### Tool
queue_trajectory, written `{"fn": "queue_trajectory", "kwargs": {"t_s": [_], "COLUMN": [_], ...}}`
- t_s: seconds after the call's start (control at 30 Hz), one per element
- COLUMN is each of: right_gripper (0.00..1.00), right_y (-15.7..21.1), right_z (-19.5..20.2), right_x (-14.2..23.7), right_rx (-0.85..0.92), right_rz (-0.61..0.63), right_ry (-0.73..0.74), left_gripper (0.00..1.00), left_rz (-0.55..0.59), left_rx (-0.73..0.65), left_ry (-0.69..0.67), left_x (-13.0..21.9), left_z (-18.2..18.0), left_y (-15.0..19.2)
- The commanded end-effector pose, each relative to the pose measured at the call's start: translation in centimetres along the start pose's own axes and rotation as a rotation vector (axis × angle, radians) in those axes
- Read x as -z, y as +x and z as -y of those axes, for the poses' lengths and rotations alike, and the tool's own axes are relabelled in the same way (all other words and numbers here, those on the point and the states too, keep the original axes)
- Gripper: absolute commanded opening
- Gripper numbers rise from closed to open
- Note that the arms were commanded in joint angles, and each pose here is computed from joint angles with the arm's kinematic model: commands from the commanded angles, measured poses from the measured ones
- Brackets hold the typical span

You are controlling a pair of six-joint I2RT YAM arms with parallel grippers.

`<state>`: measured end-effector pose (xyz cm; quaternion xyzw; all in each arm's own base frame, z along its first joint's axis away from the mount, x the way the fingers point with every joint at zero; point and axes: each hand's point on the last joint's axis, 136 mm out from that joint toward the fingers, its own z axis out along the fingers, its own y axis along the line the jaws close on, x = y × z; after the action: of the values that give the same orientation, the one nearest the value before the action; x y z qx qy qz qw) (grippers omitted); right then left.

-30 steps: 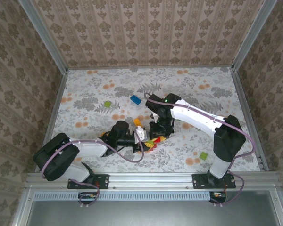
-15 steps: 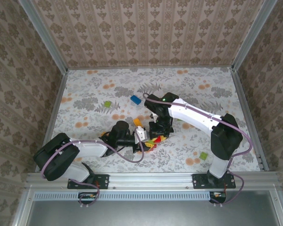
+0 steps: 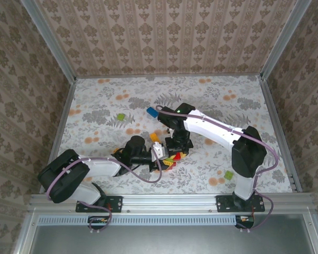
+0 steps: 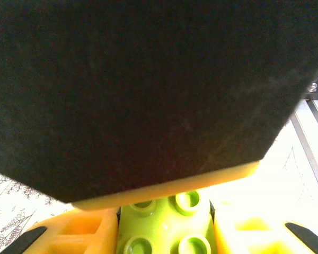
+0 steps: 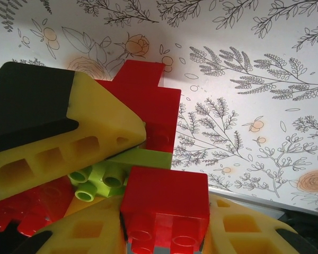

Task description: Assemble a carrot with lego

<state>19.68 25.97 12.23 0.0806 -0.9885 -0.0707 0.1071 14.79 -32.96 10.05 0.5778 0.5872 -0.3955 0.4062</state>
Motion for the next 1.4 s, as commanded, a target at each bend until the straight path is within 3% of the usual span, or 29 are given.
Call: {"fn": "queue_trajectory", "kwargs": {"t_s": [0.0, 0.17, 0.37, 0.73, 1.37], "right_gripper": [0.30, 0.32, 0.44, 0.55, 0.57], "right_y": [-0.5, -0.3, -0.3, -0.8, -0.4], "right_z": [1.0, 1.0, 0.0, -1.1, 1.2], "right_x": [-1.3, -1.4, -1.7, 0.3, 3.6], "right_rx": [0.022, 0.016, 0.018, 0.024, -0.021], "right_rz": [-0.004, -0.004, -0.001, 0.061, 0.152], "right_ry": [0.099, 0.089, 0.027, -0.058, -0.070], "left_gripper": [0.37, 0.38, 0.38, 0.37, 0.38], "left_rz": [-0.039, -0.040, -0.044, -0.058, -0.063], "left_rx": [0.010, 0.010, 0.013, 0.015, 0.017], "left_ry": [0.036, 0.037, 0.039, 0.011, 0.007], "left_x": [-0.3, -0.3, -0.3, -0.4, -0.5], "left_z": [0.8, 0.8, 0.8, 0.3, 0.2], "left_y": [1.4, 1.4, 1.5, 1.7, 1.8]}}
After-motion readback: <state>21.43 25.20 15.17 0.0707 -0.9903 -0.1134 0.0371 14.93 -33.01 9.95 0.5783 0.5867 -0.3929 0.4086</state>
